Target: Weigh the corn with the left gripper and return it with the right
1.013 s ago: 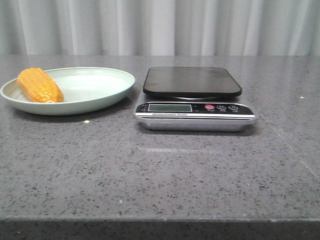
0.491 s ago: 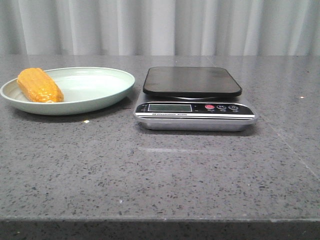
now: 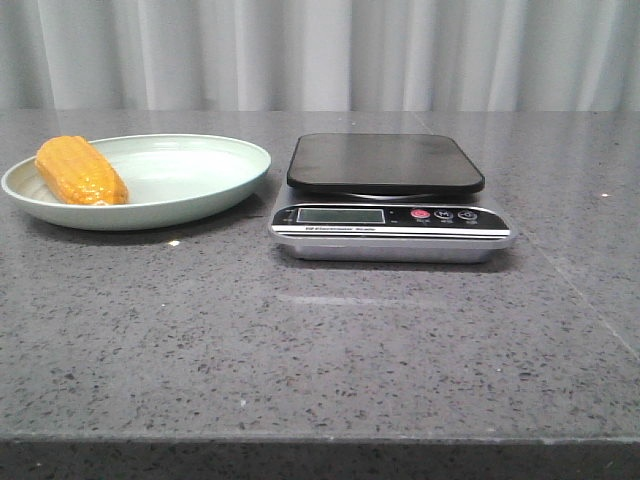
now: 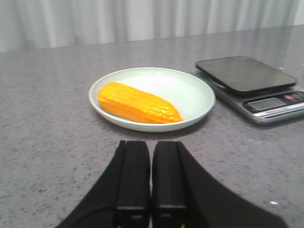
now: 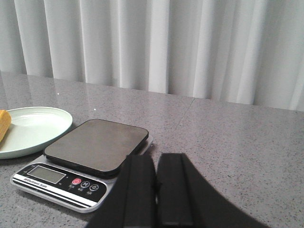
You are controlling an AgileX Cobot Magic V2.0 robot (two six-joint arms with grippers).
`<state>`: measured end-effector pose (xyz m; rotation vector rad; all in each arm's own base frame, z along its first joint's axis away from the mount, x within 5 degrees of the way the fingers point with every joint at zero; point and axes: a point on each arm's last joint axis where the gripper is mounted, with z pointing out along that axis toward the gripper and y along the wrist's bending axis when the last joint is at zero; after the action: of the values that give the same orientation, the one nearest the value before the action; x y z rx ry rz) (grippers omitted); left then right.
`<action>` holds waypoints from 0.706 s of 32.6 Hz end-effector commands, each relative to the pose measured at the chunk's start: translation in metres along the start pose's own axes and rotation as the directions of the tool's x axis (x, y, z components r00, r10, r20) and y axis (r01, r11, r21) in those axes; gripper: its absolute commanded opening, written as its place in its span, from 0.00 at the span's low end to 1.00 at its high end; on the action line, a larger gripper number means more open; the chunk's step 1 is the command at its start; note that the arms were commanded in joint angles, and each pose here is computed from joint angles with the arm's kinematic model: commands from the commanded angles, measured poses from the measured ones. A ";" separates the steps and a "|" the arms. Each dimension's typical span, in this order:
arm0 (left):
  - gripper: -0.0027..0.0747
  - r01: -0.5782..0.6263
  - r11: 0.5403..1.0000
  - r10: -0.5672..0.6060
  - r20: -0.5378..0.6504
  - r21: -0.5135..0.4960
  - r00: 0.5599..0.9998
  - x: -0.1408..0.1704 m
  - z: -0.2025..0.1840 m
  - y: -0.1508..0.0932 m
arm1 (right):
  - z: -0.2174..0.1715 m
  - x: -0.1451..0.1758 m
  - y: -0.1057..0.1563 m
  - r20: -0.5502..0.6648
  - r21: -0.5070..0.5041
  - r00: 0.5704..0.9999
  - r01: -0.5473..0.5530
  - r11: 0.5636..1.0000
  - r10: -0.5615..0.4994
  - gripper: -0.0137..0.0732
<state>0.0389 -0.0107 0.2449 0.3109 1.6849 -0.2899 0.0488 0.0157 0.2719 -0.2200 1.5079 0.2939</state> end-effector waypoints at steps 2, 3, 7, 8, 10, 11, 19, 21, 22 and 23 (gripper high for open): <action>0.20 -0.042 0.993 0.058 0.147 -0.113 0.987 -0.005 0.004 0.001 | -0.001 -0.015 0.001 0.098 -0.004 0.995 0.023 1.000 -0.023 0.33; 0.20 -0.053 0.988 0.076 0.160 -0.147 0.984 -0.003 0.005 0.002 | -0.001 -0.015 0.001 0.098 -0.004 0.995 0.023 1.000 -0.023 0.33; 0.20 -0.043 0.958 0.096 0.178 -0.282 0.979 0.011 0.008 0.009 | -0.001 -0.015 0.001 0.098 -0.004 0.995 0.023 1.000 -0.023 0.33; 0.20 -0.040 0.951 0.097 0.176 -0.305 0.980 0.013 0.009 0.010 | -0.001 -0.015 0.001 0.098 -0.004 0.995 0.023 1.000 -0.023 0.33; 0.20 -0.031 0.936 0.096 0.170 -0.352 0.981 0.019 0.010 0.013 | -0.001 -0.015 0.001 0.098 -0.004 0.995 0.023 1.000 -0.023 0.33; 0.20 -0.029 0.930 0.097 0.169 -0.368 0.981 0.022 0.011 0.014 | -0.001 -0.015 0.001 0.097 -0.004 0.995 0.023 1.000 -0.023 0.33; 0.20 -0.016 0.916 0.118 0.231 -0.400 0.966 0.029 0.014 0.017 | -0.001 -0.015 0.001 0.097 -0.004 0.995 0.023 1.000 -0.023 0.33; 0.20 0.001 0.921 0.100 0.239 -0.388 0.966 0.029 0.014 0.017 | -0.001 -0.015 0.001 0.097 -0.004 0.995 0.023 1.000 -0.023 0.33; 0.20 0.012 0.925 0.088 0.244 -0.379 0.966 0.029 0.014 0.016 | -0.001 -0.015 0.001 0.097 -0.004 0.995 0.023 1.000 -0.023 0.33; 0.20 0.024 0.929 0.075 0.250 -0.371 0.965 0.029 0.014 0.016 | -0.001 -0.015 0.001 0.097 -0.004 0.995 0.023 1.000 -0.023 0.33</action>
<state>0.0561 0.0014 0.2074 0.0232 1.5388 0.0602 0.0488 0.0157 0.2719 -0.2200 1.5079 0.2939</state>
